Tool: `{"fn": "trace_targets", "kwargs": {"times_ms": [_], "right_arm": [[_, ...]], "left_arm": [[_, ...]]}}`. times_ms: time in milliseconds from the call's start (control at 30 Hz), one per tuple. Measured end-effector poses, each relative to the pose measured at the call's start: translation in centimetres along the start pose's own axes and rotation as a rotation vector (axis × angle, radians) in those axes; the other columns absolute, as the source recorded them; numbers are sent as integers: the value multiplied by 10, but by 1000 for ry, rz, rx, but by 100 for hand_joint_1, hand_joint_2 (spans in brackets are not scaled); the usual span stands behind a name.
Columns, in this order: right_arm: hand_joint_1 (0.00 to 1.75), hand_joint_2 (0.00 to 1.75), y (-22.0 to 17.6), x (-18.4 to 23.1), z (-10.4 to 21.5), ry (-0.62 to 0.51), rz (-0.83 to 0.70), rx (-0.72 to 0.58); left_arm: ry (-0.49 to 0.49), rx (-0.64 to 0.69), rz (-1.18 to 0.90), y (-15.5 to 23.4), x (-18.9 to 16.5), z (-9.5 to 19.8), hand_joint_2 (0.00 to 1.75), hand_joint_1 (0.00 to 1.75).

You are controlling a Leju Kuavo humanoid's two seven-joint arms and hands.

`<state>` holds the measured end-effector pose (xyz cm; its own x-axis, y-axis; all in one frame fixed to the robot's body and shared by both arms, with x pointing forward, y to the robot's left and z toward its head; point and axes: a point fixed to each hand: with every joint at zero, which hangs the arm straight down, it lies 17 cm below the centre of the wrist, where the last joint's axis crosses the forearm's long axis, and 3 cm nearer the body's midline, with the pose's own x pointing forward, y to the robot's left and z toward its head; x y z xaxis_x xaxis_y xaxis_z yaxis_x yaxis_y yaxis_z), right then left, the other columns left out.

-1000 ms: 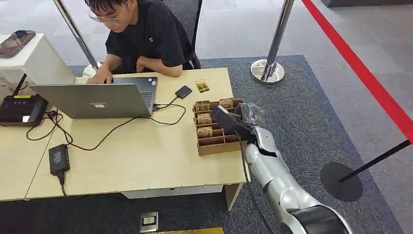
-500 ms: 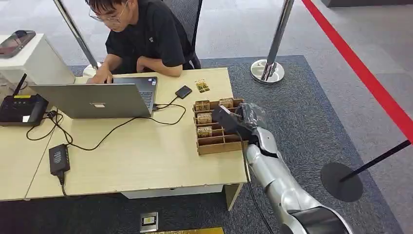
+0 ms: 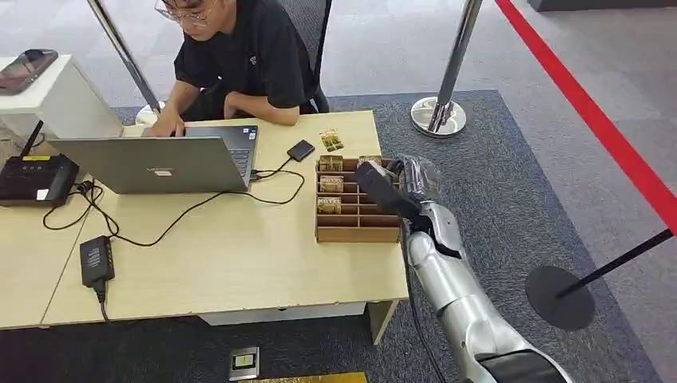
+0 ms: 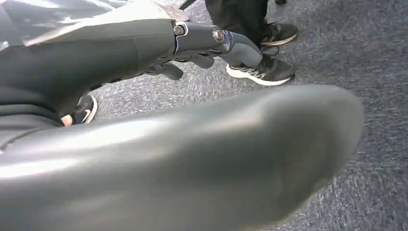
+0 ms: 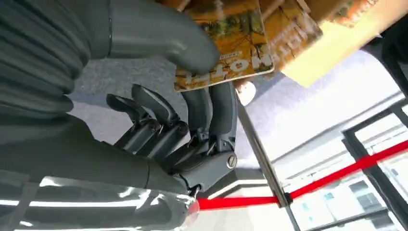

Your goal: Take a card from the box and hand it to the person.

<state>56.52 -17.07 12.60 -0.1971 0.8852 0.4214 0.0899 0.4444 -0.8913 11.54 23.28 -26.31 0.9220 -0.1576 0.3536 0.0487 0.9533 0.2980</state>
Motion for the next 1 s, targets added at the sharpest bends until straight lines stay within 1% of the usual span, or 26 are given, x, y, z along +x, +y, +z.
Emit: {"fn": "trace_targets", "kwargs": {"times_ms": [200, 433, 500, 567, 700, 800, 867, 1000], "right_arm": [[169, 175, -25, 17, -2, -51, -38, -75], [166, 175, -42, 46, -1, -130, -58, -111], [168, 175, -42, 56, -1, -158, -57, -106], [162, 175, -41, 65, -1, -179, -60, -100], [162, 175, -36, 82, 0, -207, -78, -83], [168, 175, -33, 94, -1, -222, -101, -70], [173, 175, -31, 101, -2, -234, -136, -57], [175, 175, -24, 119, -4, -269, -262, -5]], "left_arm": [[-1, 1, -3, 0, 0, 0, 0, 0], [-3, 2, -7, 0, 0, 0, 0, 0], [-4, 1, -9, 0, 1, 0, 0, 0], [-6, 1, -12, 0, 1, 0, 0, 0], [-7, 1, -13, 0, 1, 0, 0, 0], [-8, 1, -15, 1, 1, 0, 0, 0], [-8, 4, -17, 1, 1, 0, 0, 0], [-8, 6, -21, 1, 2, 0, 0, 0]]}}
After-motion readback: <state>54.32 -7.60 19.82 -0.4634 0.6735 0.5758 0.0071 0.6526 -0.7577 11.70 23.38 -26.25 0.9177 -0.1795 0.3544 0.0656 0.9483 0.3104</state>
